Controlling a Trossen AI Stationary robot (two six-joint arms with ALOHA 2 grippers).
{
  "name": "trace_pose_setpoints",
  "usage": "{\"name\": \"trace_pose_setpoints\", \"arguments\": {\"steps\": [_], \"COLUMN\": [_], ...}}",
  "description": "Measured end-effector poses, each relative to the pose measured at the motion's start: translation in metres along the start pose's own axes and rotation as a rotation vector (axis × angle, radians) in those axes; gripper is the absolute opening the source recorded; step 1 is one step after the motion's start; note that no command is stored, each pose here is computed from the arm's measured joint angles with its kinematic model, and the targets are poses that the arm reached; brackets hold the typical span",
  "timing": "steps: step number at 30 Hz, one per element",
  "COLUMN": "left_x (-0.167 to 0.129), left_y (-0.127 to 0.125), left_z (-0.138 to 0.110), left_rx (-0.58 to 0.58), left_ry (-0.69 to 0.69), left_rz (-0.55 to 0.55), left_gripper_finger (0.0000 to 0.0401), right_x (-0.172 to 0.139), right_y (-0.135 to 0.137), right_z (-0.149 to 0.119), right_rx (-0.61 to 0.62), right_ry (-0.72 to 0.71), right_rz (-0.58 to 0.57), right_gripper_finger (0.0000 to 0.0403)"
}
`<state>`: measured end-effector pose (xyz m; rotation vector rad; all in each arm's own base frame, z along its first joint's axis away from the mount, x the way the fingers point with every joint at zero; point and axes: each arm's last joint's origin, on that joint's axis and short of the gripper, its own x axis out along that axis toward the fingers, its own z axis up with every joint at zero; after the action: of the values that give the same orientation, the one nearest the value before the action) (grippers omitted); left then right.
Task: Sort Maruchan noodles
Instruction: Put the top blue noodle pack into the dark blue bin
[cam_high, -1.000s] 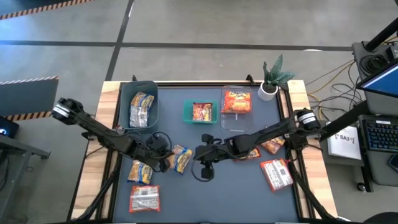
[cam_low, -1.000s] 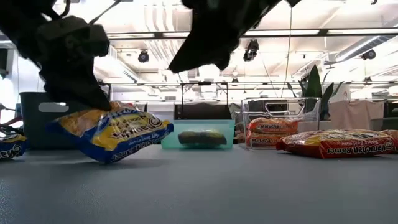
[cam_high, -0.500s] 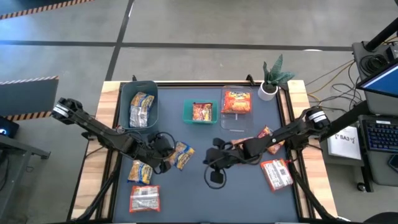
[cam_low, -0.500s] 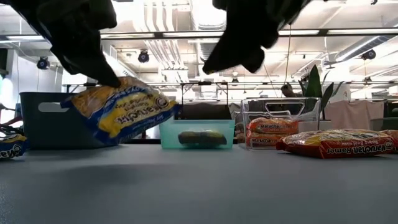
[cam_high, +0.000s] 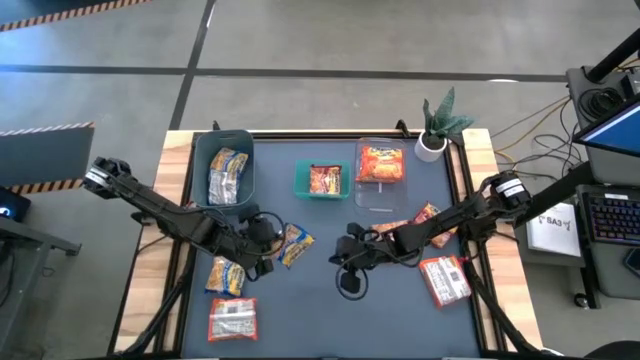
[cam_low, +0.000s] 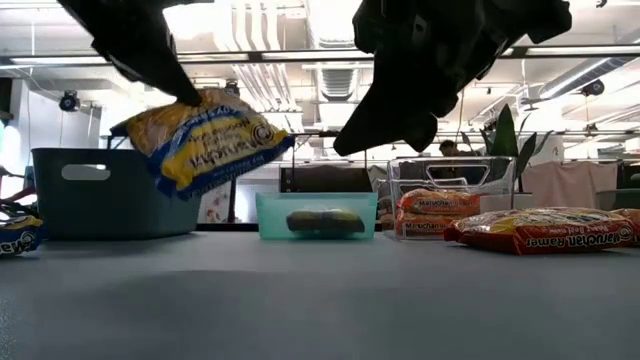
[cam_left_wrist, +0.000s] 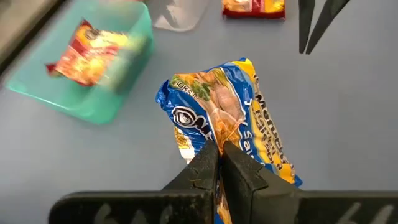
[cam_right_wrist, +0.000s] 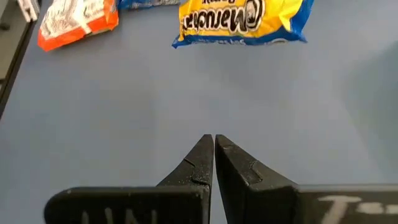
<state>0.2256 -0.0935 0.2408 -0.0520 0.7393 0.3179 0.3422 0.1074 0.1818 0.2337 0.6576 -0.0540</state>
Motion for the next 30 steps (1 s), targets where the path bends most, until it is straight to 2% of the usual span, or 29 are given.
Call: {"name": "trace_pose_setpoints", "arguments": {"steps": [7,11,24,27,30], "left_x": [-0.011,-0.017,-0.055,-0.063,-0.070], "left_y": [0.002,0.008,0.056,0.070,0.089], "left_z": [0.013,0.015,0.023,0.021,0.019], "left_rx": [0.073,0.077,0.016,0.000,-0.017], "left_ry": [-0.010,-0.015,-0.081,-0.091,-0.101], "left_rz": [0.017,0.020,0.075,0.140,0.270], "left_gripper_finger": [0.0000,0.0000,0.0000,0.0000,0.0000], "right_x": [0.000,0.000,-0.001,-0.001,-0.001], "right_y": [0.002,0.002,0.004,0.005,0.004], "right_z": [0.004,0.006,0.011,0.011,0.011], "right_rx": [-0.019,-0.023,-0.060,-0.066,-0.067], "right_ry": [-0.048,-0.064,-0.115,-0.122,-0.125], "right_rz": [0.011,0.018,0.027,0.031,0.016], "right_gripper_finger": [0.0009,0.0009,0.0009,0.0009,0.0009]}}
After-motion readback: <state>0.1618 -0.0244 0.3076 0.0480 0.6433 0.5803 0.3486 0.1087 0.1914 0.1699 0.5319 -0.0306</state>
